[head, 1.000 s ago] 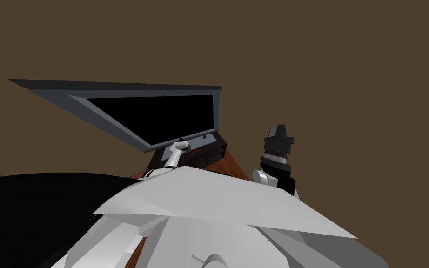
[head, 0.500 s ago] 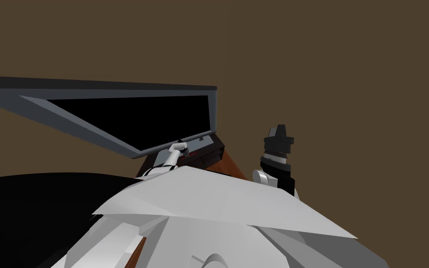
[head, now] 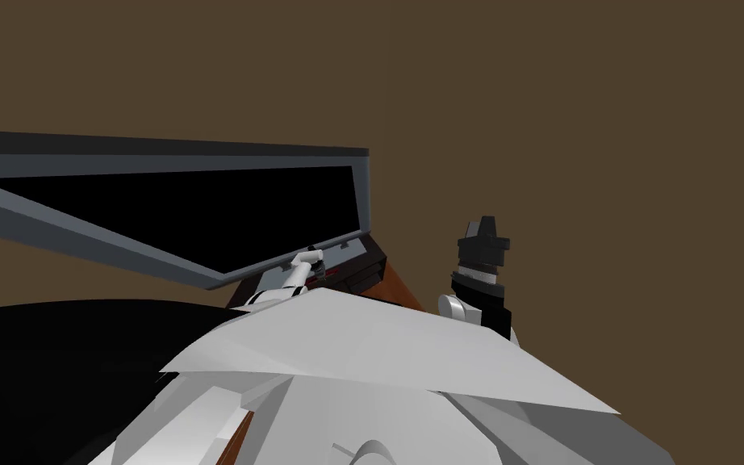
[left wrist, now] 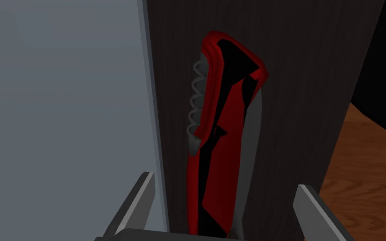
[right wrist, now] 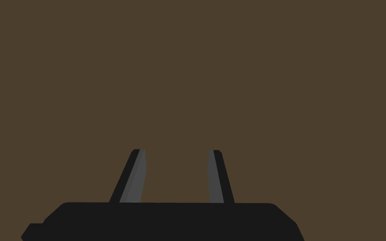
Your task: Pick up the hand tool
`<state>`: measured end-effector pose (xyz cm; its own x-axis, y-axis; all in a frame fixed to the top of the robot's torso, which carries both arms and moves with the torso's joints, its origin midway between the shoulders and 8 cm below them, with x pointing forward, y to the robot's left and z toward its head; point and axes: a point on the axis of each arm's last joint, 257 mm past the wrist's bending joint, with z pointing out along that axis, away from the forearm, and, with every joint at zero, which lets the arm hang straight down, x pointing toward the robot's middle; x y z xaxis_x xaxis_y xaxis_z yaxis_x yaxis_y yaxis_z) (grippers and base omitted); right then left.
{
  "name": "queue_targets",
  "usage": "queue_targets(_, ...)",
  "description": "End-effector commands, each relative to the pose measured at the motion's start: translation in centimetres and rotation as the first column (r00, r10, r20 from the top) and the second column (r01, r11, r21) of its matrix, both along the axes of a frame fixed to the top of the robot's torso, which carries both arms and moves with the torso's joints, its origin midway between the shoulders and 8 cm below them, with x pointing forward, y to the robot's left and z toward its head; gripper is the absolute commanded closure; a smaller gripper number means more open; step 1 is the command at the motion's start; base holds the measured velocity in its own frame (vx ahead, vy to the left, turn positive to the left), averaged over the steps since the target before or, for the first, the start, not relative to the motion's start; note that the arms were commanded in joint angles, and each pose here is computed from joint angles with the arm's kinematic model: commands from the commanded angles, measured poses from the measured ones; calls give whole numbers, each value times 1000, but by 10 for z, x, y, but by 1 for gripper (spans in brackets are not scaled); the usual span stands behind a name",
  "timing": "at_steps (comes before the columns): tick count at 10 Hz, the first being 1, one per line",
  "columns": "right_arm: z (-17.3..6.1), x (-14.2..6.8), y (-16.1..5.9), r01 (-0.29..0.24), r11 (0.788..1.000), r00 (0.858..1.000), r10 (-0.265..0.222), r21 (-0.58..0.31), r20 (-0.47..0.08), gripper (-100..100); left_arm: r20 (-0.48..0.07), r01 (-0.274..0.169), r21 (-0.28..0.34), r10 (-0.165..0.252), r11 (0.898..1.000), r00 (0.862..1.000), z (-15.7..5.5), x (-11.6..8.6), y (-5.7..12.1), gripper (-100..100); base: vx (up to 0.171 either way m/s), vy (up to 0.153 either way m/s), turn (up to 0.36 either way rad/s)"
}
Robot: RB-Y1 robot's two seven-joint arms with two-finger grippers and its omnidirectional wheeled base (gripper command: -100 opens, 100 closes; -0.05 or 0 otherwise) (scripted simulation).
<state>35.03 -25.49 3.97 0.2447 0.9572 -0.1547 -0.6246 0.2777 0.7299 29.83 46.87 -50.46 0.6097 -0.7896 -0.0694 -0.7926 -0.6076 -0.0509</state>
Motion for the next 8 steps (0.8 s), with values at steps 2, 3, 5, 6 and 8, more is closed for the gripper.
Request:
queue_targets(2, 0, 0, 0, 0, 1000, 1000, 0, 0, 0, 0, -4, -1, -2, 1, 1000, 1000, -1, -1, 0, 0, 4, -9, 16)
queue_targets(3, 0, 0, 0, 0, 1000, 1000, 0, 0, 0, 0, -3, -23, -2, 23, 1000, 1000, -8, -5, -1, -100, -23, 27, -150)
queue_targets(5, 0, 0, 0, 0, 1000, 1000, 0, 0, 0, 0, -3, -45, -3, 45, 999, 999, -16, -10, -1, -100, -38, 46, -132)
queue_targets(6, 0, 0, 0, 0, 1000, 1000, 0, 0, 0, 0, -3, -59, -3, 59, 998, 998, -21, -13, -1, -100, -36, 43, -152)
queue_targets(8, 0, 0, 0, 0, 1000, 1000, 0, 0, 0, 0, -4, -63, -3, 63, 998, 998, -23, -13, -2, -100, -33, 38, -101)
